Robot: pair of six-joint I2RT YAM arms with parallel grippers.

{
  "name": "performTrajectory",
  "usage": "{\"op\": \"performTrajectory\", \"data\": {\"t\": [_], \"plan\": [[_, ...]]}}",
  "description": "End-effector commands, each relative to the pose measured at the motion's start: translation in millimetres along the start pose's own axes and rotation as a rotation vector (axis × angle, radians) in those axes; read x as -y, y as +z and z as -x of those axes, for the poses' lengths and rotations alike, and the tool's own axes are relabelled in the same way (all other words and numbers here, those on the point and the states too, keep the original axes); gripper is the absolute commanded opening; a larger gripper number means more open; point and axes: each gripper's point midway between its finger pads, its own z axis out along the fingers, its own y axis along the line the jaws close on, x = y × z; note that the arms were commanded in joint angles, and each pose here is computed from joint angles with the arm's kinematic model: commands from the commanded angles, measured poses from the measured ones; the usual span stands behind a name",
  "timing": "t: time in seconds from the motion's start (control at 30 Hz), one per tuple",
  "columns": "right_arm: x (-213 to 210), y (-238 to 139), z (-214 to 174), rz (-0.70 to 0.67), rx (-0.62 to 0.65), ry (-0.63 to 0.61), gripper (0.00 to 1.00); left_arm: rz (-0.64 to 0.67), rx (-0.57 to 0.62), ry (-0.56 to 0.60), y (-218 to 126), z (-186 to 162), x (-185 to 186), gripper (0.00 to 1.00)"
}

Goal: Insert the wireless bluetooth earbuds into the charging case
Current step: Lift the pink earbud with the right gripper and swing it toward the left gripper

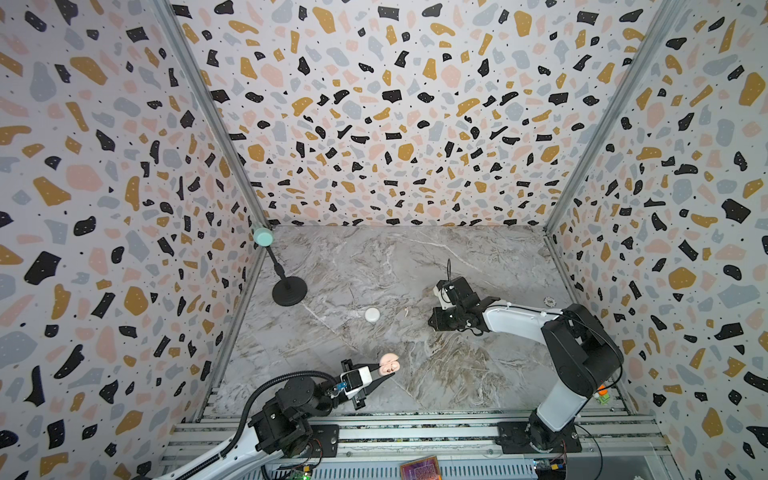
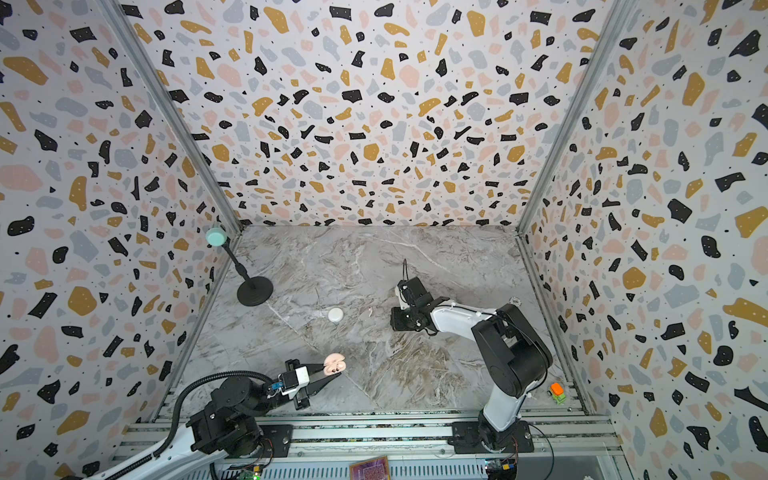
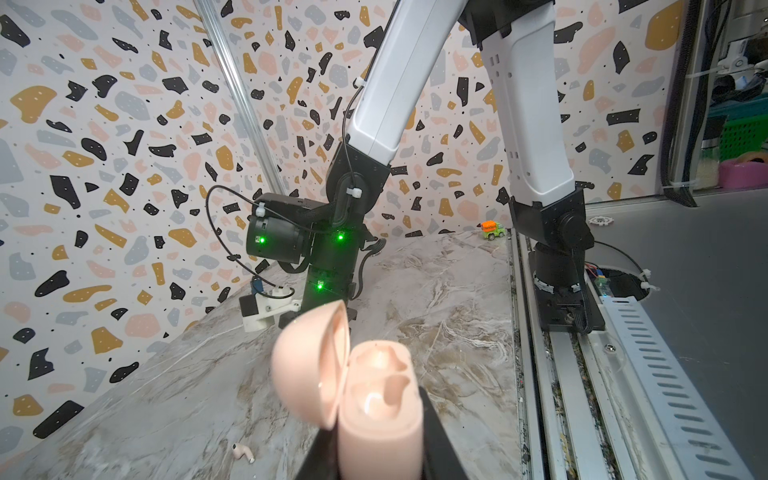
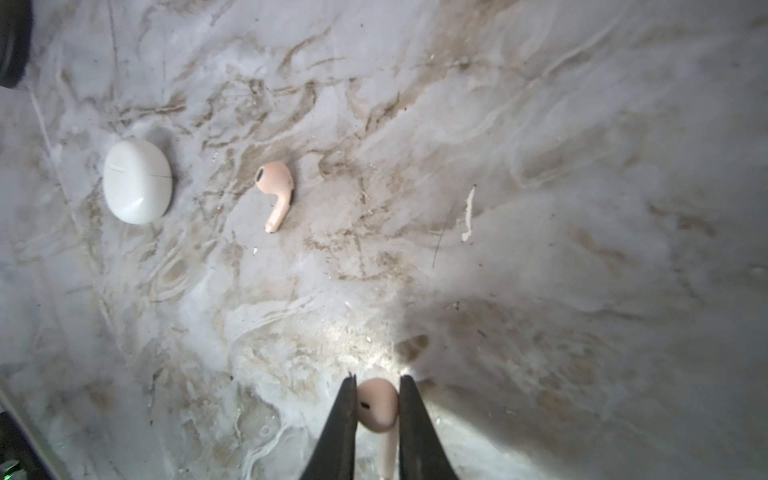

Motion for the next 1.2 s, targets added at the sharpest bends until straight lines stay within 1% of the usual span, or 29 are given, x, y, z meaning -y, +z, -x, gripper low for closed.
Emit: {"op": "performTrajectory", "data": {"t": [0.0, 0.5, 0.87, 1.17], "plan": [[-17.5, -14.4, 13.2, 0.091, 0.057, -0.006, 0.17, 0.008, 0.024, 0.011, 0.1, 4.1, -1.1, 0.0], [-30.1, -32.2, 14.7, 0.238, 0.079, 0.037, 0.17, 0.005, 0.019, 0.01, 0.9, 2.4, -0.6, 0.0], [-46.1, -57.5, 17.5, 0.353, 0.111, 0.044, 0.18, 0.003, 0.016, 0.008, 1.5, 2.3, -0.4, 0.0], [-67.8, -90.2, 25.5, 0.443, 0.183, 0.011, 0.18, 0.0, 0.022, -0.006, 2.5, 4.0, -0.3, 0.0]]}}
